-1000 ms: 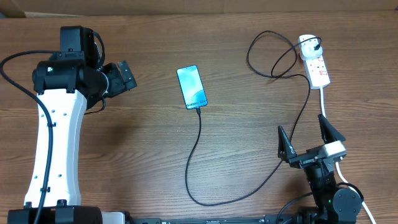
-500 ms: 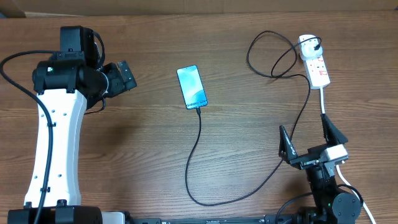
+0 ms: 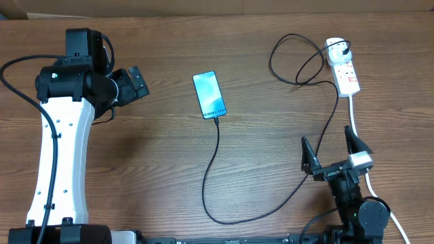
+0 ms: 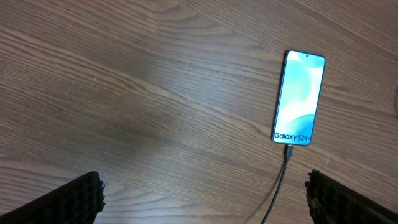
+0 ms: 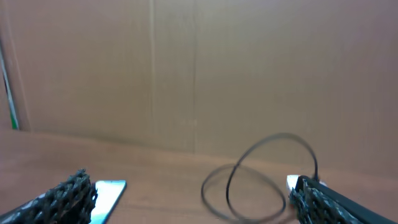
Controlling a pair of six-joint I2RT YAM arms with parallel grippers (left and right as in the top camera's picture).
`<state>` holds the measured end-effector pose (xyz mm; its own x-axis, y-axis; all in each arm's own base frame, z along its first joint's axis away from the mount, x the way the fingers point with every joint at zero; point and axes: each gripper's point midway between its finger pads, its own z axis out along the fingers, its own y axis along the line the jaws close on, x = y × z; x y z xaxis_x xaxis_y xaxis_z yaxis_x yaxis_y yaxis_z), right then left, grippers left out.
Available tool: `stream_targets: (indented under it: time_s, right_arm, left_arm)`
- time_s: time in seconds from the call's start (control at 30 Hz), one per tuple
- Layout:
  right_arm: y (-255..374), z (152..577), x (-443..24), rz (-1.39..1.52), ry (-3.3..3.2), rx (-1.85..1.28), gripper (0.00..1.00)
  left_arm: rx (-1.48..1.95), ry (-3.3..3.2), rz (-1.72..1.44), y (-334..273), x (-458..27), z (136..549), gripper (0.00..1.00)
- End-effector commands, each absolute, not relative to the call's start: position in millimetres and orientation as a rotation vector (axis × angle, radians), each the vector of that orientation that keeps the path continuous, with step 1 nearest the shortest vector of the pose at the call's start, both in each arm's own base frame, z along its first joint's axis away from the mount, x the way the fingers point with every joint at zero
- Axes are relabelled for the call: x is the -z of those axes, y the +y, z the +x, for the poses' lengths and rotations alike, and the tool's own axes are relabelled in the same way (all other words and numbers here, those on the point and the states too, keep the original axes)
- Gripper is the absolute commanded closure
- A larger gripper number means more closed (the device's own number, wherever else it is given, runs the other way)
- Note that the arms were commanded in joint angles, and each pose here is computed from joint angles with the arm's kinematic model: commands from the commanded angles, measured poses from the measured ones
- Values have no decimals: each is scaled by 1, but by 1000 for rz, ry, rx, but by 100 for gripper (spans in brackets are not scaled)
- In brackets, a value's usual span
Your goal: Plug charger to phone and switch on socket
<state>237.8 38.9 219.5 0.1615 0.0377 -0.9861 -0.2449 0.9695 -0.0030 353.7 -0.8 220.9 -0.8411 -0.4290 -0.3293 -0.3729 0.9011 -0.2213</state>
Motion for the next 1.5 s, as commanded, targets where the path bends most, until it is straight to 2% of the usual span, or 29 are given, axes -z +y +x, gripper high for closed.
stream_targets:
  time_s: [0.0, 0.2, 0.33, 0.53, 0.9, 1.47]
  right_arm:
    - [39, 240, -200, -157, 1467, -217, 0]
    - [36, 242, -174, -135, 1574, -221, 0]
    - [34, 243, -174, -121, 1574, -213, 0]
    - [22, 245, -172, 50, 1590, -270, 0]
    - [28, 244, -172, -91, 1585, -187, 0]
    - [28, 244, -172, -122, 1582, -151, 0]
  left_arm:
    - [194, 2695, -576, 2, -220, 355, 0]
    - [194, 2695, -576, 2, -220, 355, 0]
    - [194, 2695, -576, 2, -220, 355, 0]
    - [194, 2695, -576, 2, -220, 355, 0]
    - [194, 2695, -576, 2, -220, 355, 0]
    - [194, 2695, -576, 2, -220, 355, 0]
